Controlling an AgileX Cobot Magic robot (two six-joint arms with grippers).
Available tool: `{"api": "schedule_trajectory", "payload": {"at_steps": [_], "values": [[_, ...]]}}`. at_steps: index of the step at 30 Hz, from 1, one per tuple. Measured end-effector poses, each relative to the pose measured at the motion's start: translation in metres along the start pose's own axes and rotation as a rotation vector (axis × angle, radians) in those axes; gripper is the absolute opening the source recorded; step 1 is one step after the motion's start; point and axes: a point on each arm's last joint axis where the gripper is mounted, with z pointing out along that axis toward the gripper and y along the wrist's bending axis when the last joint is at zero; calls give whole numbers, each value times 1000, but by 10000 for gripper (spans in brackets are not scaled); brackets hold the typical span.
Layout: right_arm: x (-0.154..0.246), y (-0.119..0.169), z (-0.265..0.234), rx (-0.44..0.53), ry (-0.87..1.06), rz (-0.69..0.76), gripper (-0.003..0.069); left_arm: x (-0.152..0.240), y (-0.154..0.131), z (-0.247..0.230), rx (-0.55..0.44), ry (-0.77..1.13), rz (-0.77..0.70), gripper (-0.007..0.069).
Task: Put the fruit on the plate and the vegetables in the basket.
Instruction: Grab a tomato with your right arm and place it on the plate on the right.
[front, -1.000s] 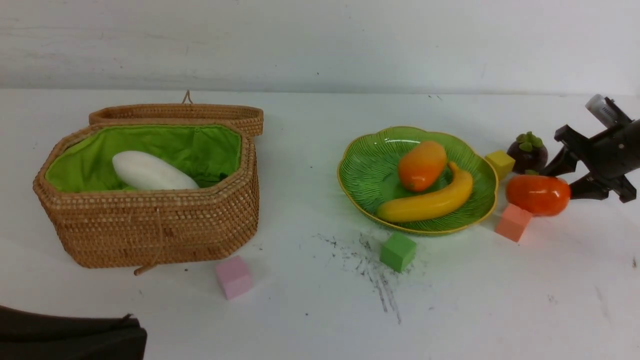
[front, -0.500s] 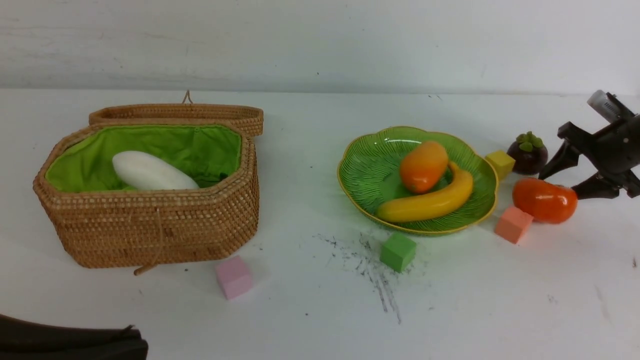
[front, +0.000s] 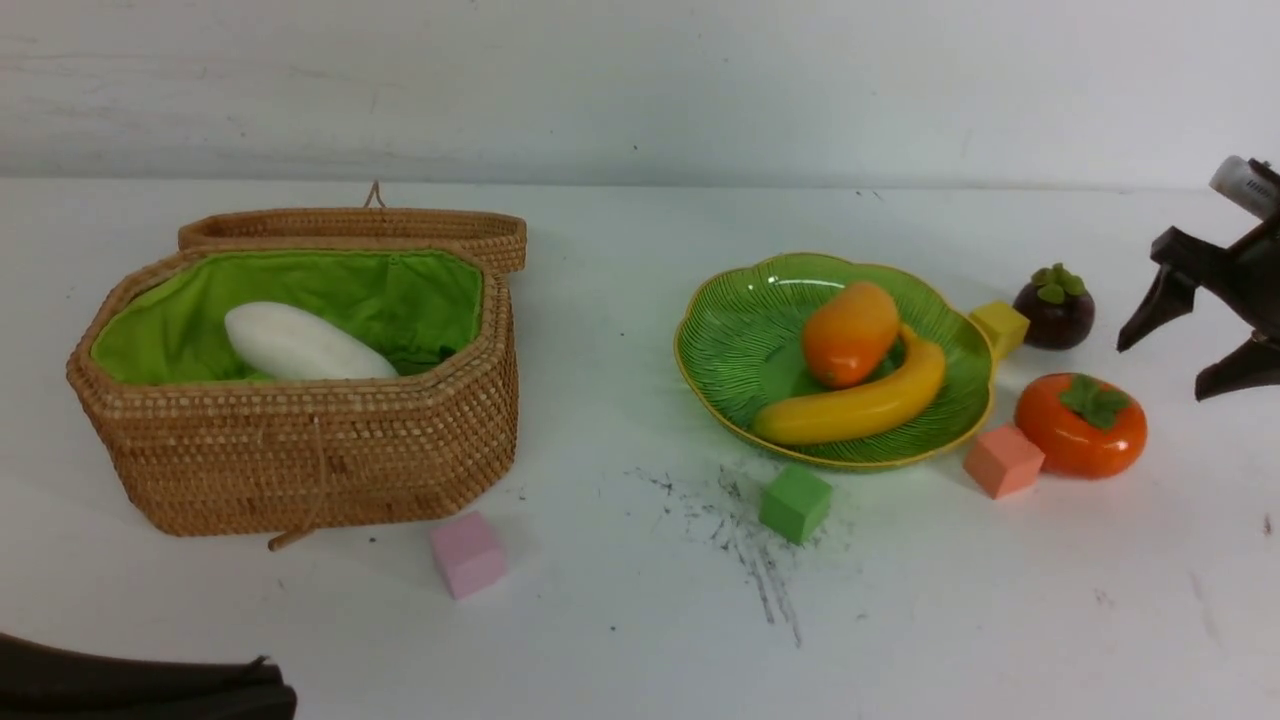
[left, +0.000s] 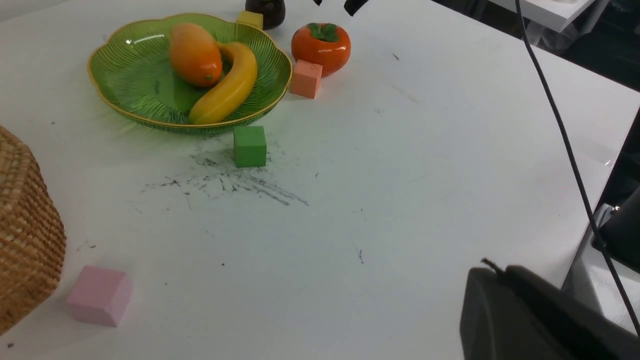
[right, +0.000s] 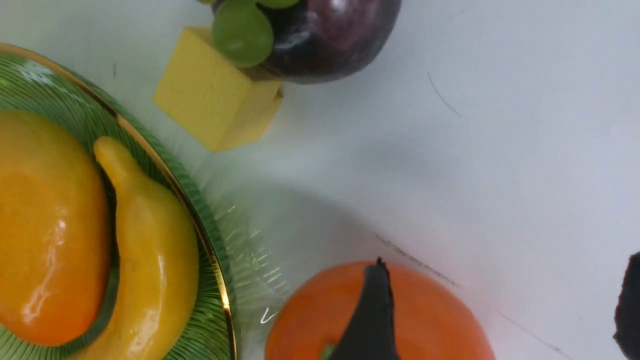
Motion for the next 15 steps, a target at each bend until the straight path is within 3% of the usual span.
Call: {"api": "schedule_trajectory", "payload": {"at_steps": [10,15], "values": [[32,13,36,20,143,-11,593,1,2,0,-20,13,23,6],[33,12,43,24,127,-4,593,1,2,0,-21,14,24,8]]}}
